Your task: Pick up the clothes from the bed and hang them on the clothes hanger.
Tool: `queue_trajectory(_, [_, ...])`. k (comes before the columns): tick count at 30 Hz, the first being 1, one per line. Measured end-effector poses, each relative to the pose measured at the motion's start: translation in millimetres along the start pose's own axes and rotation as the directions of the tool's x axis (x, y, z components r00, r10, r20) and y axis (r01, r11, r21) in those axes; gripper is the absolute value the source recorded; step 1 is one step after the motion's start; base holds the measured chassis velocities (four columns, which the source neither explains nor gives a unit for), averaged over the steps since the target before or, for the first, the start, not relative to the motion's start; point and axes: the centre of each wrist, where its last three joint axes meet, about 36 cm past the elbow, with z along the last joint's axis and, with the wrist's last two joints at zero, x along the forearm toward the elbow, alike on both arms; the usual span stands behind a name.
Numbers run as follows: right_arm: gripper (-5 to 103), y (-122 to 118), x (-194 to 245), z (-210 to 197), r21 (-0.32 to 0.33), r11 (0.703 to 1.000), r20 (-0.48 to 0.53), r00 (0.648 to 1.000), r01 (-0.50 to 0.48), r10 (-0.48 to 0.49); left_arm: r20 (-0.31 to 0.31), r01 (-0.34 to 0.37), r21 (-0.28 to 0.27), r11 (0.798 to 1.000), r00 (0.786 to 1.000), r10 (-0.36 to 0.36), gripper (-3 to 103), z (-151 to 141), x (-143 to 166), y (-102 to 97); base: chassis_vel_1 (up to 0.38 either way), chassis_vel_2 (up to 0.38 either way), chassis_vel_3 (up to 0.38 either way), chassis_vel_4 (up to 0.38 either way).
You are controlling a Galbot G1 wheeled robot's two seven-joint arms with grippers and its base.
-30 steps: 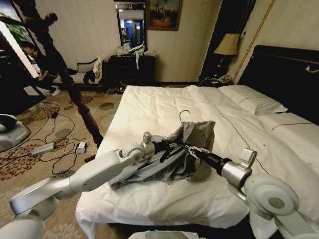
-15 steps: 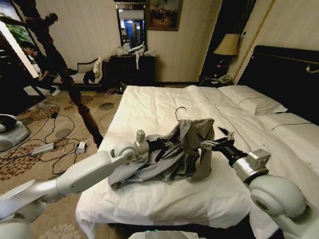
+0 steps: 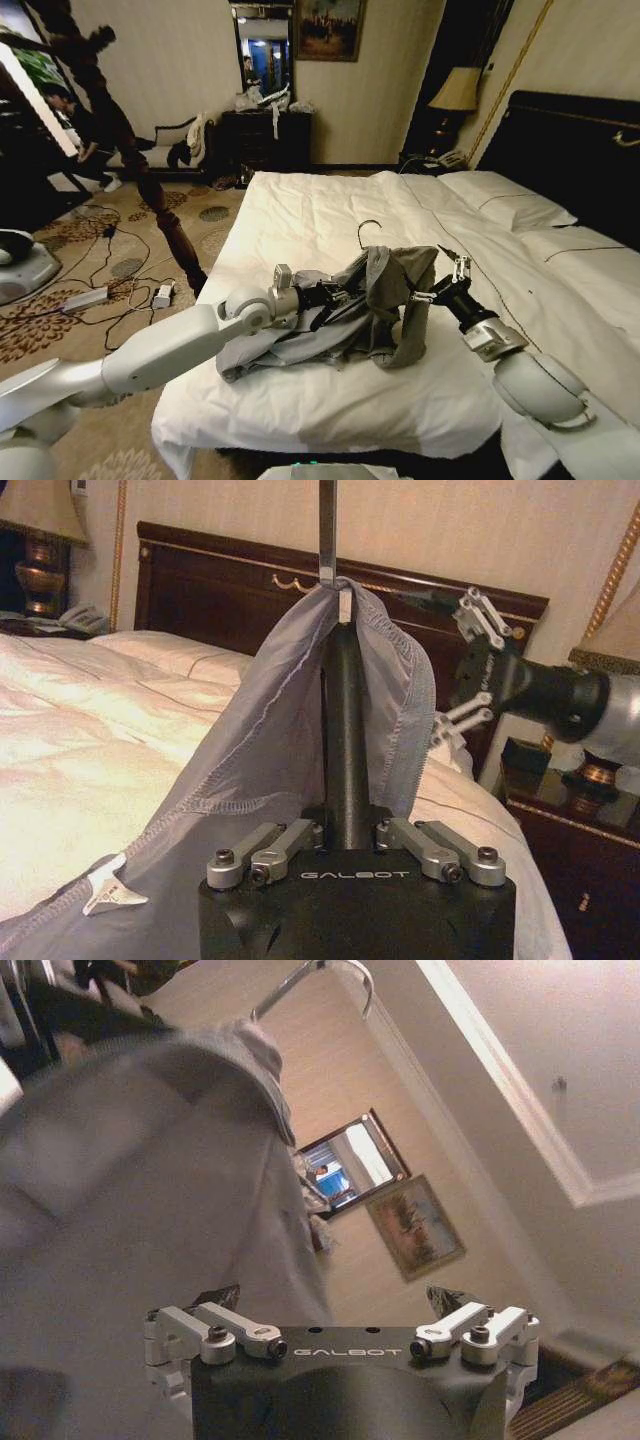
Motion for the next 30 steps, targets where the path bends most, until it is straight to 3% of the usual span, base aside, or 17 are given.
queue_trajectory(1, [100,-2,-3,3,0.035,0.999,0.006,1.000,-0.007,0.007,-0.004,-0.006,-0.003,1.000,1.000,0.006,16,0,5,-0.6,0.000,0.000,0.000,0.000])
queue_trajectory(15, [100,4,-10,13,0.107,0.994,-0.007,1.000,0.024,-0.024,-0.030,-0.056,-0.011,0.998,0.998,0.056,16,-2,5,-11.8,0.000,0.000,0.000,0.000])
queue_trajectory(19, [100,5,-9,17,0.197,0.980,-0.027,0.999,0.026,-0.021,-0.043,-0.076,-0.011,0.997,0.996,0.075,16,-1,1,-17.1,0.000,0.000,0.000,0.000])
queue_trajectory(21, [100,5,-9,17,0.209,0.978,-0.029,0.999,0.024,-0.018,-0.045,-0.080,-0.011,0.997,0.996,0.080,16,-1,0,-18.3,0.000,0.000,0.000,0.000])
queue_trajectory(23, [100,4,-10,20,0.283,0.959,-0.032,0.999,0.030,-0.022,-0.052,-0.091,-0.012,0.996,0.995,0.090,16,-2,-4,-20.6,0.000,0.000,0.000,0.000])
queue_trajectory(25, [100,3,-10,21,0.303,0.952,-0.031,0.999,0.033,-0.025,-0.054,-0.093,-0.012,0.996,0.994,0.092,16,-1,-5,-21.1,0.000,0.000,0.000,0.000])
queue_trajectory(26, [103,2,-10,23,0.355,0.934,-0.027,0.999,0.043,-0.036,-0.059,-0.097,-0.013,0.995,0.994,0.096,16,-1,-6,-21.9,0.000,0.000,0.000,0.000])
queue_trajectory(28, [99,2,-10,26,0.408,0.911,-0.020,0.998,0.055,-0.051,-0.064,-0.099,-0.013,0.995,0.993,0.098,16,-1,-6,-22.3,0.000,0.000,0.000,0.000])
queue_trajectory(30, [94,2,-10,27,0.420,0.905,-0.018,0.998,0.060,-0.058,-0.065,-0.099,-0.014,0.995,0.993,0.098,16,-1,-6,-22.3,0.000,0.000,0.000,0.000])
